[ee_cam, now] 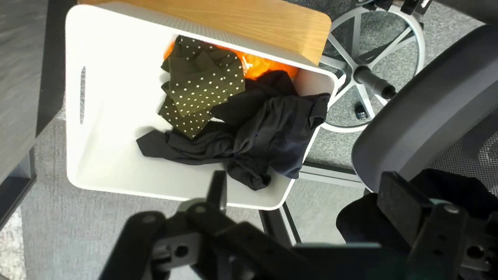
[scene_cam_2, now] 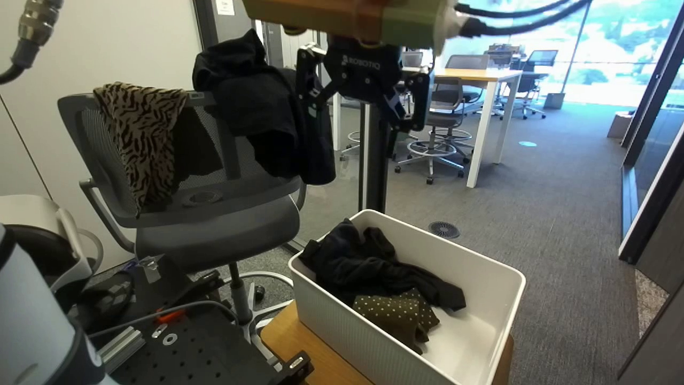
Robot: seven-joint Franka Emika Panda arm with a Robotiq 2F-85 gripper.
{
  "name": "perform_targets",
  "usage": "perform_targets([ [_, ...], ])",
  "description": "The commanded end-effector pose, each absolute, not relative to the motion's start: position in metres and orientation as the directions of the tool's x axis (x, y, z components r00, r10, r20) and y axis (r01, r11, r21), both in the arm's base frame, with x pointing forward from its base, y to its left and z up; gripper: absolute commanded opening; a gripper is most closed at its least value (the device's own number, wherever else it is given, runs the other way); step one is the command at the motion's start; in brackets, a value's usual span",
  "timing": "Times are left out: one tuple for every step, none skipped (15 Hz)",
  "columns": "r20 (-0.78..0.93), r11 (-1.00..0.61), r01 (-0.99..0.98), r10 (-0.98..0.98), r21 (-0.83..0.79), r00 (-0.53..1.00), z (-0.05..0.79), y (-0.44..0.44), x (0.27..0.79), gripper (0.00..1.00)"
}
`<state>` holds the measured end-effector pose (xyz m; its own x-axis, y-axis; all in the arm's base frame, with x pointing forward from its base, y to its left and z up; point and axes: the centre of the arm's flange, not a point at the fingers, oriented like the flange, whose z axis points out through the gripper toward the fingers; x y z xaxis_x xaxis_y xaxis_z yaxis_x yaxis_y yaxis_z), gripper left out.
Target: Pick up the sock with green and white dots from the box and put it on the chair's headrest
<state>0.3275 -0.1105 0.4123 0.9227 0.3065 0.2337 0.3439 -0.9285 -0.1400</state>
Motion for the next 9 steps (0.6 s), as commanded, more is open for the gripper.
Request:
perform_targets([
  [0.292, -0.881, 0.422, 0.355, -0.212, 0.888, 0.369, -0.137, 0.338, 1.0],
  [0.291, -0.871, 0.435, 0.365, -0.229, 0.885, 0.356, -0.143, 0.341, 1.0],
  [0.288, -0.861, 0.445, 0.373, -0.247, 0.882, 0.344, -0.148, 0.343, 1.0],
  [0.286, -0.851, 0.454, 0.38, -0.263, 0.88, 0.33, -0.153, 0.346, 1.0],
  [0.283, -0.844, 0.461, 0.387, -0.276, 0.878, 0.318, -0.155, 0.349, 1.0],
  [0.28, -0.837, 0.465, 0.391, -0.29, 0.877, 0.305, -0.158, 0.353, 1.0],
  [0.272, -0.835, 0.464, 0.392, -0.295, 0.879, 0.294, -0.159, 0.358, 1.0],
  [0.257, -0.839, 0.457, 0.391, -0.294, 0.884, 0.283, -0.161, 0.364, 1.0],
  [0.246, -0.845, 0.45, 0.389, -0.29, 0.888, 0.274, -0.162, 0.369, 1.0],
])
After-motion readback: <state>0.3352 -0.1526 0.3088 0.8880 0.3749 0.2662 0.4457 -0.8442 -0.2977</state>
